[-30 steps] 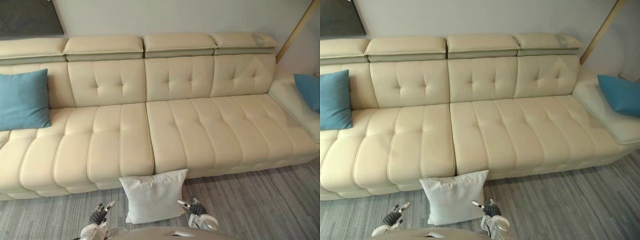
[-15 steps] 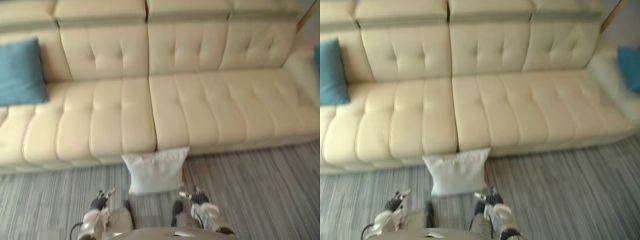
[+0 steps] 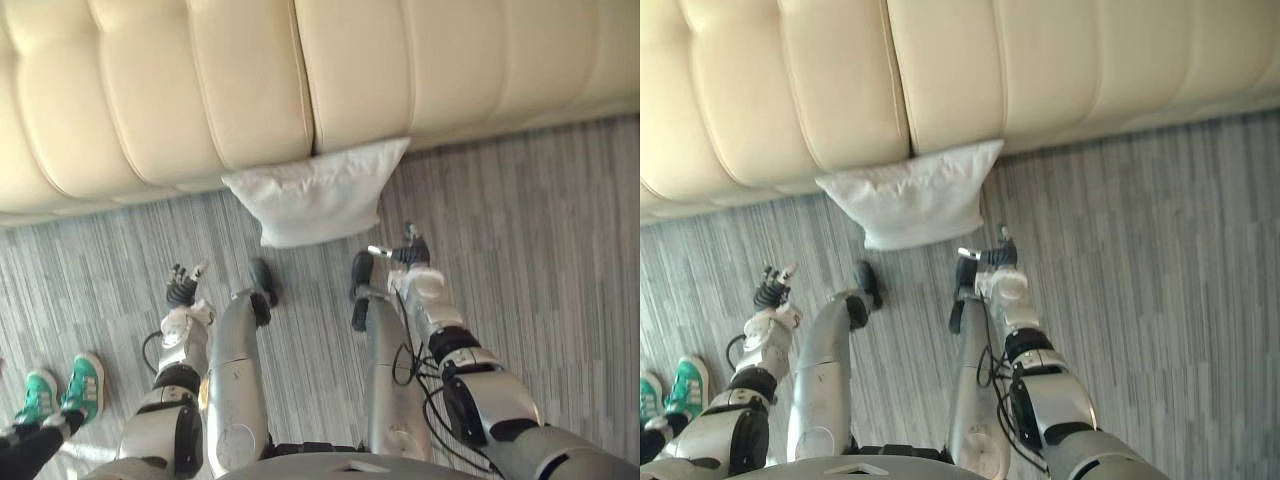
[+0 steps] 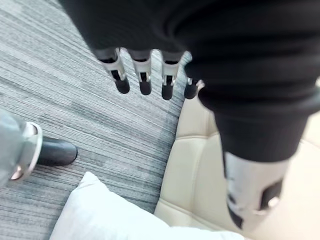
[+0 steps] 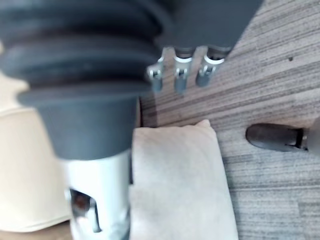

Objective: Pick up cushions and gather them together orderly.

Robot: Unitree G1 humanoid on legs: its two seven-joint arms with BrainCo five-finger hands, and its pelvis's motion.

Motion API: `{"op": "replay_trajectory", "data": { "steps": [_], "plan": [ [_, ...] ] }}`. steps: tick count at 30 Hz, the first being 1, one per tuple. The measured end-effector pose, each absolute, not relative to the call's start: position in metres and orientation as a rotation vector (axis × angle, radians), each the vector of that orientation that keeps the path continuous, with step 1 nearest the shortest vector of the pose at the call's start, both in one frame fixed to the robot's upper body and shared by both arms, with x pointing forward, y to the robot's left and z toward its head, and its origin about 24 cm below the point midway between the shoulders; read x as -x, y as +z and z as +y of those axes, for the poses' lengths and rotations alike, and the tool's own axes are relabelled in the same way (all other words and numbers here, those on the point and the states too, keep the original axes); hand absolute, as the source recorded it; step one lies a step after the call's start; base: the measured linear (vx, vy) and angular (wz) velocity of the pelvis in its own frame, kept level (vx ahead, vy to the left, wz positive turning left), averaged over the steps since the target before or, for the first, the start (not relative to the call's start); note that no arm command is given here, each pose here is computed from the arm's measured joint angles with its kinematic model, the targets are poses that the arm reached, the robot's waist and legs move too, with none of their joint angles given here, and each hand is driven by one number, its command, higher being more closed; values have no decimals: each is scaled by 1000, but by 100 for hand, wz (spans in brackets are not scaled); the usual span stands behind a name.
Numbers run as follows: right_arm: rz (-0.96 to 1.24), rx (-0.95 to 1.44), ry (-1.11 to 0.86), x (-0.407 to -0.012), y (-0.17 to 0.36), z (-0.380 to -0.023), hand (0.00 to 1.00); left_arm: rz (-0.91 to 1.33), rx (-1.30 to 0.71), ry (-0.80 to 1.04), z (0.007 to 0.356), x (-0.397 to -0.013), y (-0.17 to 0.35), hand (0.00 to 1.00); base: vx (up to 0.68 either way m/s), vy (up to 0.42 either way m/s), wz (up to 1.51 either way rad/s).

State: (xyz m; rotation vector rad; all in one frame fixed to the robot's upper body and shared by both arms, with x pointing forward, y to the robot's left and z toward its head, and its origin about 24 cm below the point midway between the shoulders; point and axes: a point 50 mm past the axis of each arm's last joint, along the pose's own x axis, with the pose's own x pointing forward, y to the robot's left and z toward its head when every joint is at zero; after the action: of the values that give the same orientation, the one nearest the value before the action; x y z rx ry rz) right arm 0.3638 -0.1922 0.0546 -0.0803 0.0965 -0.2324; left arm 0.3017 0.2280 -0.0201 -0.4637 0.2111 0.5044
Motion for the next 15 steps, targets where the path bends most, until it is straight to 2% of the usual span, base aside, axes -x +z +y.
{"op": "replay_trajectory", "data": {
  "steps": [7, 14, 15],
  "plan": [
    [-293, 38, -273, -393, 171, -190, 0, -164, 514, 469, 233, -352, 81, 0, -31, -10, 11],
    [-443, 18, -260, -398, 221, -173, 0, -368, 465, 399, 227, -369, 151, 0, -64, -34, 11],
    [-471, 14, -237, -398, 229, -164, 100, -396, 454, 379, 224, -371, 161, 0, -58, 9, -4]
  ]
}}
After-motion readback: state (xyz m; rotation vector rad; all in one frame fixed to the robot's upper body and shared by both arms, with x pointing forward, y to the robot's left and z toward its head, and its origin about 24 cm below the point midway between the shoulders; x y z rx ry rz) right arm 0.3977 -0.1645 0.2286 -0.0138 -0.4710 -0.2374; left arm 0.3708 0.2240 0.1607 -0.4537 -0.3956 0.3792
